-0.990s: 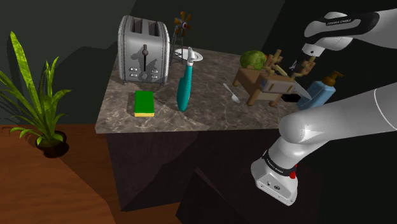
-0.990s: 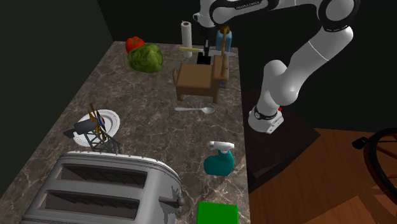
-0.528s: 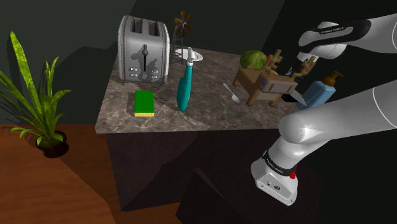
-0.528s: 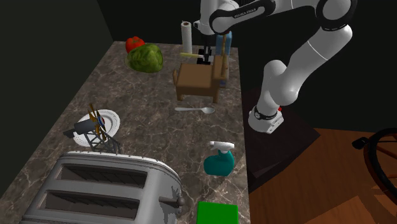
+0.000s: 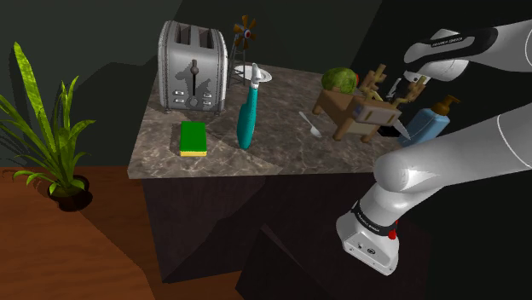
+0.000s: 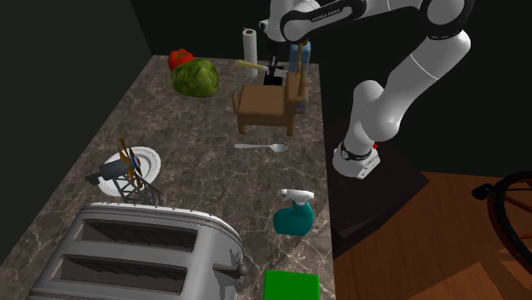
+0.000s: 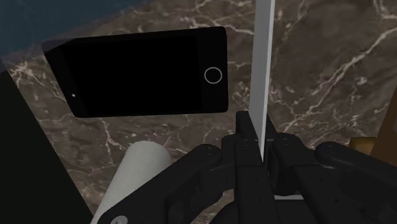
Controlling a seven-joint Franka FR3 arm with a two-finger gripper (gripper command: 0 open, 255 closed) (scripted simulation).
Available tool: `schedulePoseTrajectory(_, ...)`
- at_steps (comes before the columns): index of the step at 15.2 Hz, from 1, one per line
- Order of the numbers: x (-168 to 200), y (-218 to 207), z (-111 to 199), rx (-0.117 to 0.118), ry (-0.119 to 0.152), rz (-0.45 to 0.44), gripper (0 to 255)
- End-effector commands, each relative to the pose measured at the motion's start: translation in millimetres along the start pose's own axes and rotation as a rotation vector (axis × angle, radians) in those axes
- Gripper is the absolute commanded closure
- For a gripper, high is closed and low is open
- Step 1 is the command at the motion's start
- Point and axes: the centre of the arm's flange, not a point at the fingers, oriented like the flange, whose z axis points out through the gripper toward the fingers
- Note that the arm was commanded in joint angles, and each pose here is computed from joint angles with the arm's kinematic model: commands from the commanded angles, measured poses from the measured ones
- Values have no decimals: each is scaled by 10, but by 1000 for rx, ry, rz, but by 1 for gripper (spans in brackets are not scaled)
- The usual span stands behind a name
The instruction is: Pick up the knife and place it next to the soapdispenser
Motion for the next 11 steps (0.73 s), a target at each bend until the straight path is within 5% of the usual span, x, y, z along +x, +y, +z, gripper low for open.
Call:
schedulePoseTrajectory(1, -158, -279, 583, 32, -108, -27, 255)
schedulePoseTrajectory(9, -163, -280, 623, 32, -108, -27, 255)
schedulePoseTrajectory(10, -186, -269, 771, 31, -107, -26, 0)
schedulePoseTrajectory(11, -223, -321, 851, 30, -106, -27, 0)
